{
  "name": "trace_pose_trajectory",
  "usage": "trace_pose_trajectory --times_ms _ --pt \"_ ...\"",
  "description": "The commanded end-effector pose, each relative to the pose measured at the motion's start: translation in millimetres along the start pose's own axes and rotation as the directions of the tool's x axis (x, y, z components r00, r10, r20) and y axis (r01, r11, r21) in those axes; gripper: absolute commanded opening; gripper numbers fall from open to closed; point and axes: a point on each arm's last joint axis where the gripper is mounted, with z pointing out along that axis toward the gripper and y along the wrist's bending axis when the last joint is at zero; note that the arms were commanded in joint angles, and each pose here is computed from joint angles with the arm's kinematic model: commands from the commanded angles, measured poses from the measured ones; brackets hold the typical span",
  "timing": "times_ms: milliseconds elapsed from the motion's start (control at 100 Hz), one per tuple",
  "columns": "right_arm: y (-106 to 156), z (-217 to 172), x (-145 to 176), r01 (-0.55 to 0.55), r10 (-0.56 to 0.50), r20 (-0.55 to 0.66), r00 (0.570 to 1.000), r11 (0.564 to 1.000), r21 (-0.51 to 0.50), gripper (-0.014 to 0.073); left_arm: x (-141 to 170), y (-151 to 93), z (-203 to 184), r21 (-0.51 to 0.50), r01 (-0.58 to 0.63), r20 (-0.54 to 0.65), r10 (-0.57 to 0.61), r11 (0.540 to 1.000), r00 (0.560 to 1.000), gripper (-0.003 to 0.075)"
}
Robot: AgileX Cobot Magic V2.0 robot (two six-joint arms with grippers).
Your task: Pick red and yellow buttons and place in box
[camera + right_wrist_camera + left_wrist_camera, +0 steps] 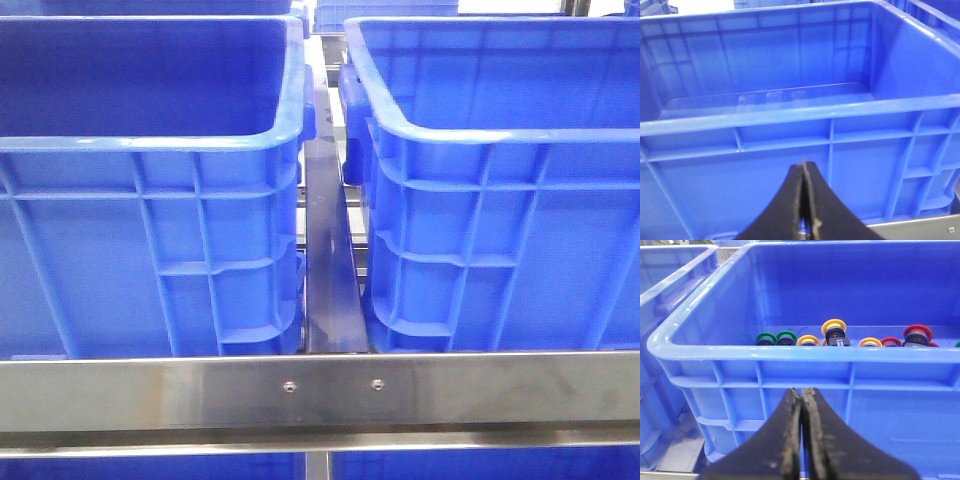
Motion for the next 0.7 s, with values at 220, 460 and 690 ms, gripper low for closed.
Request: trace_pose_trajectory --times_ms 220,460,690 --pt "1.7 -3.4 -14.4 0.009 -0.007 0.124 0.992 1.000 -0.015 -0.0070 9.6 -0.7 0.9 0.002 0.010 0.051 -0.010 1.000 0.999 -0.0020" --pt "1.7 -3.4 -14.4 0.009 -0.007 0.124 0.992 1.000 -0.015 -0.0070 8.0 -0.7 0.8 0.003 0.010 0.069 -0.010 1.000 0.998 -0.0020" --pt "1.7 -3.4 -14.4 0.009 -0.007 0.124 0.992 1.000 -0.015 -0.0070 0.0 -0.9 -0.2 0.004 0.000 0.143 0.000 1.000 0.990 -0.0020"
